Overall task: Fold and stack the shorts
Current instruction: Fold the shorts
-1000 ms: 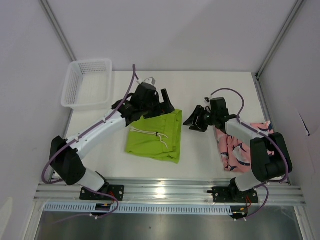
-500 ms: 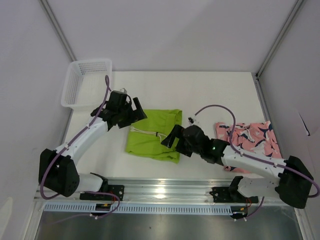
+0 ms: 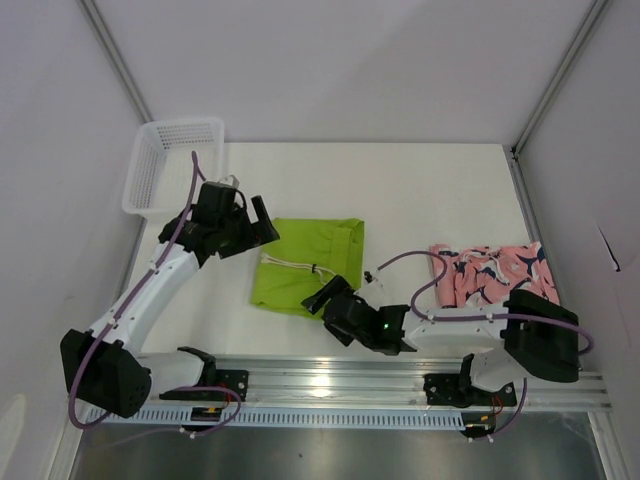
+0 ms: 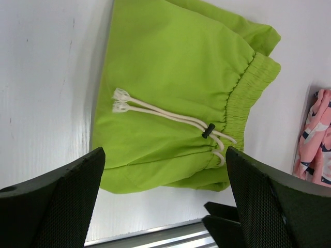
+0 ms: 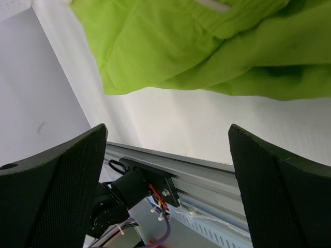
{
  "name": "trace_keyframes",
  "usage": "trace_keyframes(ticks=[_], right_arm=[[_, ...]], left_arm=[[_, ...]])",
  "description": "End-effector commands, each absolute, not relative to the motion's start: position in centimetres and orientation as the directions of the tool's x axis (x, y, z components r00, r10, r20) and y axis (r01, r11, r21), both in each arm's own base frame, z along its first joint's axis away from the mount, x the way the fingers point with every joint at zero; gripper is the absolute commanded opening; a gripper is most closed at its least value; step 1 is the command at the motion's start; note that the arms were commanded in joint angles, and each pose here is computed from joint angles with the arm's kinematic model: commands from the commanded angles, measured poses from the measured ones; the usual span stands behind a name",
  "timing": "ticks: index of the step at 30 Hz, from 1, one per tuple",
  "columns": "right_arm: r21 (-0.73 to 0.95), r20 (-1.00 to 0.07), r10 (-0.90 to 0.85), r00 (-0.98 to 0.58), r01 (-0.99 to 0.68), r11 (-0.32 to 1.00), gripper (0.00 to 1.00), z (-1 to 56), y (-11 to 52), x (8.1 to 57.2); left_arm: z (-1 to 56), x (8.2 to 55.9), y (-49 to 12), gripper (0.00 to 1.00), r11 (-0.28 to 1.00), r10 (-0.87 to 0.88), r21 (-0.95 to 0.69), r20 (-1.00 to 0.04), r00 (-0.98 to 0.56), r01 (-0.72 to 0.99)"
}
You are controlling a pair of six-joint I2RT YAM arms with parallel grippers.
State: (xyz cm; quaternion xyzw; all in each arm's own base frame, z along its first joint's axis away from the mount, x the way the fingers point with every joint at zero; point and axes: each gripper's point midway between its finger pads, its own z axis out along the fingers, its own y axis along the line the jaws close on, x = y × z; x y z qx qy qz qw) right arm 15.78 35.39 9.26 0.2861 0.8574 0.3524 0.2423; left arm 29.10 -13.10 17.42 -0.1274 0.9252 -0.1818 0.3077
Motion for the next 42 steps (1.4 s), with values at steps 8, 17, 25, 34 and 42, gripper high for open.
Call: trace_keyframes(ticks=[8, 17, 25, 34, 42], right_arm=[[0.858, 0.004, 0.858, -0.513, 0.442, 0.260, 0.98, 7.2, 38.6, 17.5], [0.862, 0.038, 0.930, -0.366, 0.483, 0.155, 0.95, 4.1, 37.9, 18.9], [0.854, -0.011, 0.957, -0.291, 0.496, 0.161, 0.78, 2.6, 37.4, 21.2], [0.847, -0.037, 0.932, -0.361, 0.483, 0.221, 0.22, 1.6, 36.4, 23.3], [0.578, -0.459, 0.472, -0.752, 0.151, 0.802, 0.00, 3.3, 35.3, 20.3]], left_arm=[[20.0, 27.3, -10.2, 0.98, 0.944, -0.282, -0.314, -0.606, -0.744, -0.102], [20.4, 26.8, -8.3, 0.98, 0.962, -0.252, -0.250, -0.659, -0.709, -0.110], [19.1, 26.6, -6.6, 0.99, 0.966, -0.252, -0.221, -0.665, -0.703, -0.137], [18.0, 26.6, -6.4, 0.99, 0.963, -0.257, -0.230, -0.649, -0.716, -0.138], [17.6, 26.5, -6.6, 0.99, 0.962, -0.260, -0.239, -0.640, -0.723, -0.134]])
